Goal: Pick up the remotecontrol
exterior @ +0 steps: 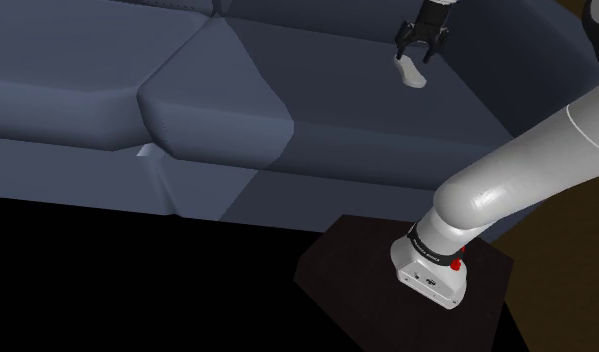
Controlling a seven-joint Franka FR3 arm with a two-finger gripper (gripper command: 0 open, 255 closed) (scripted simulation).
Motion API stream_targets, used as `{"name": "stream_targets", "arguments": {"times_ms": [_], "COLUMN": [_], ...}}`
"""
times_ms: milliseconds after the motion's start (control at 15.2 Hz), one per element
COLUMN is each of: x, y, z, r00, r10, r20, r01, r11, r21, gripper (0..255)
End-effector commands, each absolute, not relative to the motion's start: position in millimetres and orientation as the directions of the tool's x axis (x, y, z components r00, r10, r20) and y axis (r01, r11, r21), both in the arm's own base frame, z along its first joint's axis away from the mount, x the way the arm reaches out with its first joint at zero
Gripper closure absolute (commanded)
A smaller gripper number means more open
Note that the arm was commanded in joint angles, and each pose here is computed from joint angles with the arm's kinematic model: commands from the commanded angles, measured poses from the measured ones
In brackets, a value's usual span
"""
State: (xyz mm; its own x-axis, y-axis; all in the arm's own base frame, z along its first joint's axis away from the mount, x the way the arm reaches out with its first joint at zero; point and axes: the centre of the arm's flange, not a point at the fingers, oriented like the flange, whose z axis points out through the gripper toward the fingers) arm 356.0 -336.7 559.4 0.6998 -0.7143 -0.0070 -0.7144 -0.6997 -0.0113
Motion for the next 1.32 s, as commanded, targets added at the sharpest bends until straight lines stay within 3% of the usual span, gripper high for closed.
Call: {"name": "stream_targets", "arguments": {"times_ms": [0, 264, 330, 1254], "x": [356, 356, 356, 356], "y": [-338, -338, -338, -338], "z": [550, 536, 537, 562], "r00": [0.699, 0.699, 0.699, 0.699], "r10": [-0.715, -0.715, -0.715, -0.715], "r20": [-0.006, -0.006, -0.006, -0.006], "r01": [-0.715, -0.715, -0.715, -0.715], "r11": [-0.699, -0.699, -0.699, -0.699], "r21": [-0.012, -0.012, -0.012, -0.012], "gripper": [0, 0, 255, 255]}}
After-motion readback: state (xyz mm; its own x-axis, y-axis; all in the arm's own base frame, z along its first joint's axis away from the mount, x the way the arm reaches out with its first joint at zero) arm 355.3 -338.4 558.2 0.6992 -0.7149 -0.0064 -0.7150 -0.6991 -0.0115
